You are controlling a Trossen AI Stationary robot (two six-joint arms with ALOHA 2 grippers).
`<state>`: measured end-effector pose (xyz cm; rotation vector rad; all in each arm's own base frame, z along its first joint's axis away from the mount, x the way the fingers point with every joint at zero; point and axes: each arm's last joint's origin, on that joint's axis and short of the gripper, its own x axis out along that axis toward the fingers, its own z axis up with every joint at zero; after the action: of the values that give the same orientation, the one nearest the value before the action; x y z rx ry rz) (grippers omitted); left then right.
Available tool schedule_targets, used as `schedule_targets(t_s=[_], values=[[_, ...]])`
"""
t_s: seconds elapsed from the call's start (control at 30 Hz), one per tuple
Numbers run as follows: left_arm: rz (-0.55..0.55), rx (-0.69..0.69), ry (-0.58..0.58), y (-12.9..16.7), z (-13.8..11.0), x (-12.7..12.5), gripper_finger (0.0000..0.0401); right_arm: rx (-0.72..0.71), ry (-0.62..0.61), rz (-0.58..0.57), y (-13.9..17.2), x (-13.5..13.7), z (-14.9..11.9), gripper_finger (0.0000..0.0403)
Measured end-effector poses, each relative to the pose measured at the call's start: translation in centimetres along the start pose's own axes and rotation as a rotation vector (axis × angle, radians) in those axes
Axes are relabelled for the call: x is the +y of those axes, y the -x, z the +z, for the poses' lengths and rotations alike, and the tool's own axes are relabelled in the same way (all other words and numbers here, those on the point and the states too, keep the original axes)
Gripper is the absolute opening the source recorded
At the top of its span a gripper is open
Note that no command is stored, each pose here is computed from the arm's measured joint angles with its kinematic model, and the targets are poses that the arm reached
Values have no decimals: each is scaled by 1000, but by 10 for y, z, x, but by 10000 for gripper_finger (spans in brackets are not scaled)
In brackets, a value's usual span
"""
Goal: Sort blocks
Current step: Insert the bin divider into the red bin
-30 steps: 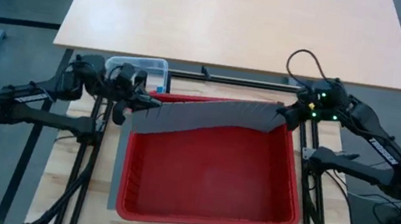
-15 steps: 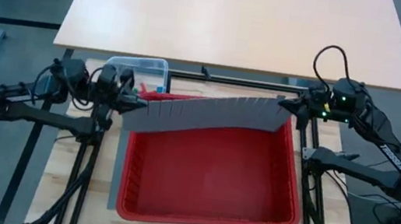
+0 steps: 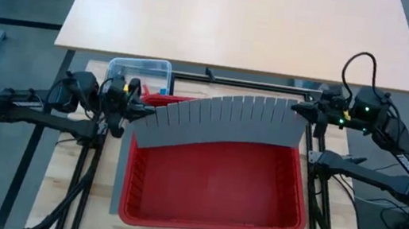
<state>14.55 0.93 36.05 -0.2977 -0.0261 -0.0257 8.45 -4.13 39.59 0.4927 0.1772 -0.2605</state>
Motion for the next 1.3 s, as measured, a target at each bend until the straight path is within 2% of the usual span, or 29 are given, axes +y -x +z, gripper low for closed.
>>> schedule_targets(t_s=[0.17,0.6,1.0,1.2,1.3], values=[[41,4,2,0,-6,3,1,5,1,25,2,3,-1,1],[37,18,51,-4,-8,4,0,60,6,109,0,11,-6,0],[2,46,62,-8,-10,3,0,153,26,49,-15,-1,-26,0],[1,48,-62,-9,-10,3,0,129,62,62,-20,-1,-25,0],[3,52,-86,-10,-11,4,0,113,77,75,-21,0,-23,0]])
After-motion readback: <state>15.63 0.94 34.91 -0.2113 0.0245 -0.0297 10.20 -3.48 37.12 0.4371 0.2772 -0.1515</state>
